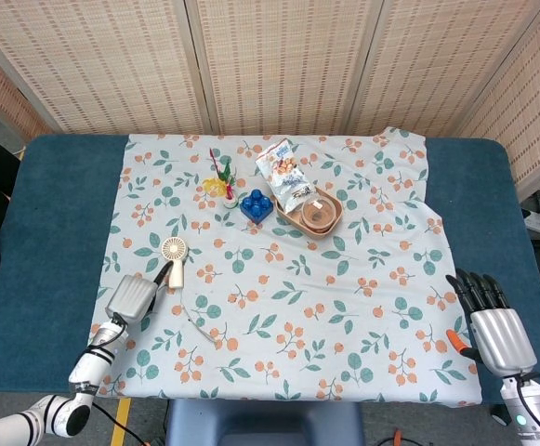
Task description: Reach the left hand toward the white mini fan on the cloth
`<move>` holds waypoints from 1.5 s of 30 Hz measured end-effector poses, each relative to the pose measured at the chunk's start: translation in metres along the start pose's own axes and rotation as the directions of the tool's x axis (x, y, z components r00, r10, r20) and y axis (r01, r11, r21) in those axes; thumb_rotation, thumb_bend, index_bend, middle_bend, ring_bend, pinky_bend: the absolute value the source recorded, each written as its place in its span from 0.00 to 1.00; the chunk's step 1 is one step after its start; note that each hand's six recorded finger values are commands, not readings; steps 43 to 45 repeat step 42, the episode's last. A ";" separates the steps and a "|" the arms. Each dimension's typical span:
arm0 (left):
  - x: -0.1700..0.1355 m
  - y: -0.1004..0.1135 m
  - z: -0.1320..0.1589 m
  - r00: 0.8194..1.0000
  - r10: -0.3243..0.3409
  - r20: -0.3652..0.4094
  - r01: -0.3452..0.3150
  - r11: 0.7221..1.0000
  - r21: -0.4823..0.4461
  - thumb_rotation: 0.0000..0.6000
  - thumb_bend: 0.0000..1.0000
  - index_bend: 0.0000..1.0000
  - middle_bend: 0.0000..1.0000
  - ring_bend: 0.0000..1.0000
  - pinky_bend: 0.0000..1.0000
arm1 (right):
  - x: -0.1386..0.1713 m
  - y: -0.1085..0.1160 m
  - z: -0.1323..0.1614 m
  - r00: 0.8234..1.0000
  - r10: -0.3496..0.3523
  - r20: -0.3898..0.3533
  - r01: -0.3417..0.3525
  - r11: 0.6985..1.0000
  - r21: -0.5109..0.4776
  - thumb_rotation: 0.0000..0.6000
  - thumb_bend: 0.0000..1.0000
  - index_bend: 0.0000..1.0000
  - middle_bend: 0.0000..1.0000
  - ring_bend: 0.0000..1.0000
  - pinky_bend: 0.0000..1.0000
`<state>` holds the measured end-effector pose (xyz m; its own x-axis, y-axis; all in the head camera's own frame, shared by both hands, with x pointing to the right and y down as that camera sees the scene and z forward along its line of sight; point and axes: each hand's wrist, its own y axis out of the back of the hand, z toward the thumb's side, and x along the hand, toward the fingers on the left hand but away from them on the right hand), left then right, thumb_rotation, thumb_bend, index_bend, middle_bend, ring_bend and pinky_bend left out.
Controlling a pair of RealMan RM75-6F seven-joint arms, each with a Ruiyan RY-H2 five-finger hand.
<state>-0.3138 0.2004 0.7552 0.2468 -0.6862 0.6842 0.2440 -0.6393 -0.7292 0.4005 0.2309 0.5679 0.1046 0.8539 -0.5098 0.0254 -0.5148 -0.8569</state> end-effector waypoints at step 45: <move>-0.245 0.083 -0.070 0.934 0.306 -0.186 -0.345 0.907 -0.242 1.00 0.41 0.00 0.00 0.00 0.12 | 0.040 0.012 0.030 0.991 -0.009 -0.135 0.003 0.999 -0.043 1.00 0.18 0.00 0.00 0.00 0.00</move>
